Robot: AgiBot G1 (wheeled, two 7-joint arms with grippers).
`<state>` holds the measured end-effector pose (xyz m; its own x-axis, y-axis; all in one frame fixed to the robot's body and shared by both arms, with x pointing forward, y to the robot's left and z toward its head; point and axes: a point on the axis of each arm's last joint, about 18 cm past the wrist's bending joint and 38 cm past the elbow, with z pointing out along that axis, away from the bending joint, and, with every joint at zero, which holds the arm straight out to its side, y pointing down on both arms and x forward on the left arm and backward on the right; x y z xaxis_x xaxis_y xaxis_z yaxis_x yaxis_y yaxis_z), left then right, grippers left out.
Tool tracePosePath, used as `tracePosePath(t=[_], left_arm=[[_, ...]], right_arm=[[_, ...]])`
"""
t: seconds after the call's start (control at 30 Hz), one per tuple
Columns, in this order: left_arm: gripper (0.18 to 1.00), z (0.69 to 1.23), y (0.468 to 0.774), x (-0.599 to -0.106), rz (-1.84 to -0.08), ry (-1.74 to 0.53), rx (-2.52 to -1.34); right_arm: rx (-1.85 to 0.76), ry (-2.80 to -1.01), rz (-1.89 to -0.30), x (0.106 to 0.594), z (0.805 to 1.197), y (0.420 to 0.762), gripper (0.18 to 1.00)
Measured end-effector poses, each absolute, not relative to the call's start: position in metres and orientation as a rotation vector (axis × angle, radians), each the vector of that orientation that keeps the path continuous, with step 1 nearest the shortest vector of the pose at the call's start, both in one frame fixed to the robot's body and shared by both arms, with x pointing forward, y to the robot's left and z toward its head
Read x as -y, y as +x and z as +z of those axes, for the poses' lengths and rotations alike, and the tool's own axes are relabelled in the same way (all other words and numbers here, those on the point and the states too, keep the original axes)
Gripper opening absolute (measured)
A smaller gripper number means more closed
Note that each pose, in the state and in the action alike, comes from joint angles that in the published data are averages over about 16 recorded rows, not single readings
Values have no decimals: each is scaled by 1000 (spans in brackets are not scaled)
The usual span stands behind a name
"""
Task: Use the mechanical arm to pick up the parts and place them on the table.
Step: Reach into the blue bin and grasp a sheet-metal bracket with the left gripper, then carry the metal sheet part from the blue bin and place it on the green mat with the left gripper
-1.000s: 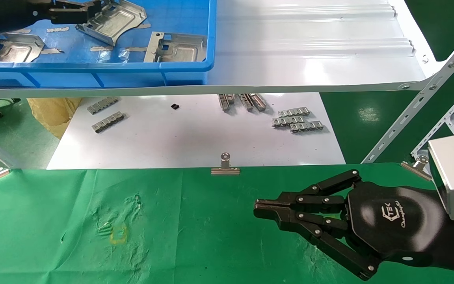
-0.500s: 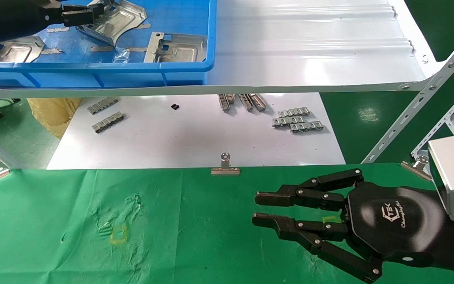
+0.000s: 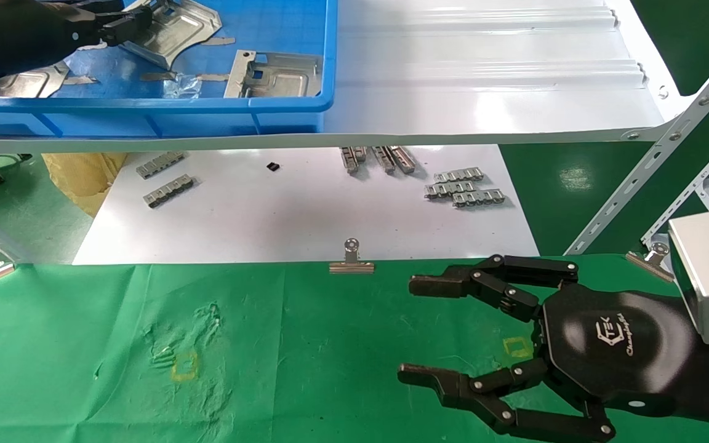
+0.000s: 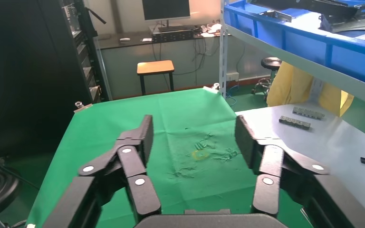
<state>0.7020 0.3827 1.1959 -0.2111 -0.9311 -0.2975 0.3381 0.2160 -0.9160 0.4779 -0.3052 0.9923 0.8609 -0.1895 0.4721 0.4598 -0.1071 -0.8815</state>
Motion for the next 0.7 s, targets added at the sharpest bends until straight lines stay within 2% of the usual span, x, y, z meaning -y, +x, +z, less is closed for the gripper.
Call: tracePosePath(t=[0.23,0.43,0.7], left_arm=[[389,1198,699,-385,-1331,-641,-1261],[309,1210,688,-384,-1362,-581,-1260],[273,1227,653,-368,-1425,-348,-1333]], right_arm=[[218,-1588,-555,305,992,478,719],[218,-1588,-555,305,992,478,840],[218,-1588,-555,305,992,478,944]])
